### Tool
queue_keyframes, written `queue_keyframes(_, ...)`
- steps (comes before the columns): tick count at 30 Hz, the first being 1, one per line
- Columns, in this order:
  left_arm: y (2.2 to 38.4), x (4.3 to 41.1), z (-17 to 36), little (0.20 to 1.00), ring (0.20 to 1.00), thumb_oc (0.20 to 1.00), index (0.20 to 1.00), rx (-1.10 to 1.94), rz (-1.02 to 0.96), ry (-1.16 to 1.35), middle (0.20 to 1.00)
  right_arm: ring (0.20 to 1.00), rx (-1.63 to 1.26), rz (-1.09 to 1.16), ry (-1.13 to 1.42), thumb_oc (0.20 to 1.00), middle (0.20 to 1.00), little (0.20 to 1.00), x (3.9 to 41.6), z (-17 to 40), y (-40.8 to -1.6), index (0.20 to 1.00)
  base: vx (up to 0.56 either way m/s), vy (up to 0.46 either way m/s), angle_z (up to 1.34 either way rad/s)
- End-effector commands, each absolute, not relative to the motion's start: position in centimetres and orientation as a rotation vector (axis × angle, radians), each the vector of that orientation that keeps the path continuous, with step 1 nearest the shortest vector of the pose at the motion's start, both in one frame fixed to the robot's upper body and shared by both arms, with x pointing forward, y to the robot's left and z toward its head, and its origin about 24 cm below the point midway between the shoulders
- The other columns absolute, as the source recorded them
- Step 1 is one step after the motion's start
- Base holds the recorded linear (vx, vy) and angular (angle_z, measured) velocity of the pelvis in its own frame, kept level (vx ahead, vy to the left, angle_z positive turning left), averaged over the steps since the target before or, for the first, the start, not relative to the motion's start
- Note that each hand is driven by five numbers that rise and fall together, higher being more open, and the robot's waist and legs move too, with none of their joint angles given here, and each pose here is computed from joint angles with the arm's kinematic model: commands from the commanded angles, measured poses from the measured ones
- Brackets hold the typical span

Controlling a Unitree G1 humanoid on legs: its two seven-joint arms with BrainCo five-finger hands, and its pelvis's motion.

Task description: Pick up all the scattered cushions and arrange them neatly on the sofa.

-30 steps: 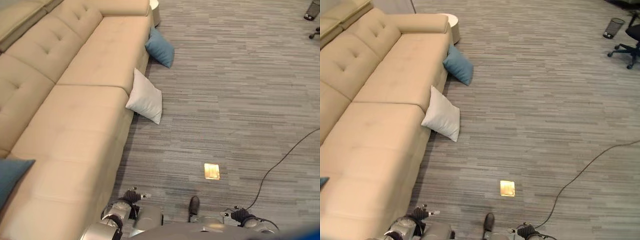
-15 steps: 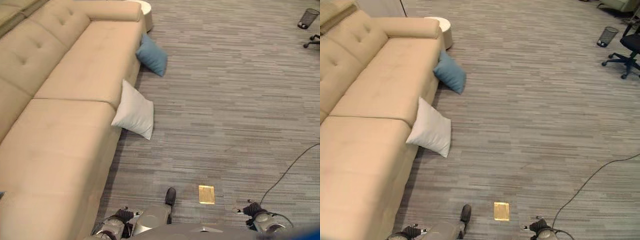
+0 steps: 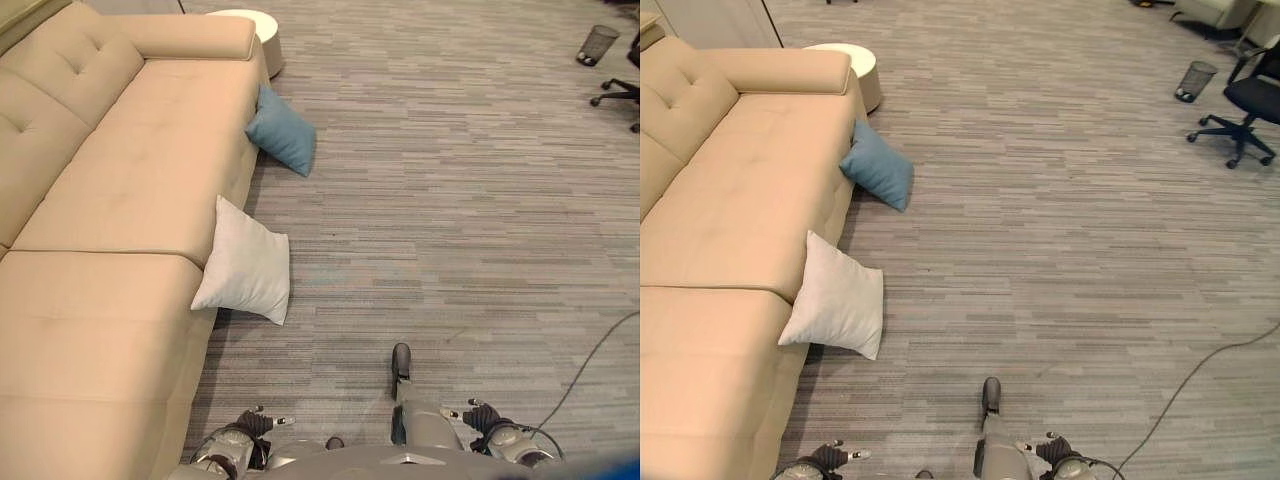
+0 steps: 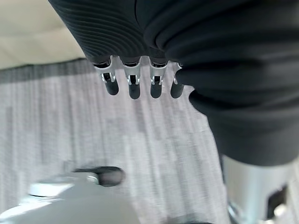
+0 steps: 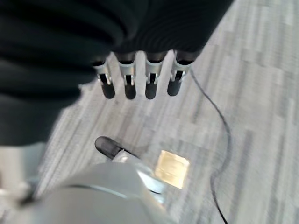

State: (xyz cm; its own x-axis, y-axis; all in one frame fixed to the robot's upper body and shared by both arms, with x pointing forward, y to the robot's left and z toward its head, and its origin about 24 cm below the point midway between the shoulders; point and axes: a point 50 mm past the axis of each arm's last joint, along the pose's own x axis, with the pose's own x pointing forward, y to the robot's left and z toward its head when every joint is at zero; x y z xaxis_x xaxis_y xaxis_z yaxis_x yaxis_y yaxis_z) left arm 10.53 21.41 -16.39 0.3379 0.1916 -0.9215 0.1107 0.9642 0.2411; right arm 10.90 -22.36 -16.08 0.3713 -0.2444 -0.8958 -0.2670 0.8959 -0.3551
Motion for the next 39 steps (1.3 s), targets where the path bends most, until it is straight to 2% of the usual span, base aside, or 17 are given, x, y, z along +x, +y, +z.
queue_keyframes(1, 20.1, 11.7, -16.3, 1.000, 1.000, 1.000, 1.000, 0.266, 0.015, 1.195, 1.000, 1.000, -0.532, -0.026, 1.223, 1.000, 1.000, 1.000, 10.9, -15.6, -24.6, 1.000, 0.28, -0.267, 0.39)
queue_keyframes(11, 18.1, 14.7, -15.5, 1.000, 1.000, 1.000, 1.000, 0.278, -0.072, 1.093, 1.000, 1.000, -0.475, -0.140, 1.250, 1.000, 1.000, 1.000, 9.3, -15.6, -25.7, 1.000, 0.17, -0.196, 0.47)
queue_keyframes(14, 18.2, 14.5, -15.6, 1.000, 1.000, 1.000, 1.000, 0.297, -0.076, 1.100, 1.000, 1.000, -0.475, -0.155, 1.254, 1.000, 1.000, 1.000, 9.0, -15.6, -25.9, 1.000, 0.25, -0.049, 0.36)
queue_keyframes(20, 19.6, 11.7, -16.4, 1.000, 1.000, 1.000, 1.000, 0.275, -0.017, 1.195, 1.000, 1.000, -0.484, -0.066, 1.267, 1.000, 1.000, 1.000, 8.6, -16.2, -24.1, 1.000, 0.33, 0.109, -0.49)
queue_keyframes(26, 20.2, 12.3, -16.1, 1.000, 1.000, 1.000, 1.000, 0.263, 0.020, 1.174, 1.000, 1.000, -0.507, 0.006, 1.200, 1.000, 1.000, 1.000, 11.1, -15.8, -23.3, 1.000, 0.22, 0.119, 0.03)
queue_keyframes(34, 20.0, 13.6, -15.7, 1.000, 1.000, 1.000, 1.000, 0.277, 0.011, 1.131, 1.000, 1.000, -0.503, 0.008, 1.204, 1.000, 1.000, 1.000, 11.0, -15.8, -23.4, 1.000, 0.20, -0.079, 0.62)
queue_keyframes(39, 18.6, 13.8, -15.8, 1.000, 1.000, 1.000, 1.000, 0.250, -0.016, 1.114, 1.000, 1.000, -0.504, -0.018, 1.233, 1.000, 1.000, 1.000, 10.3, -15.9, -23.9, 1.000, 0.13, -0.220, 2.07)
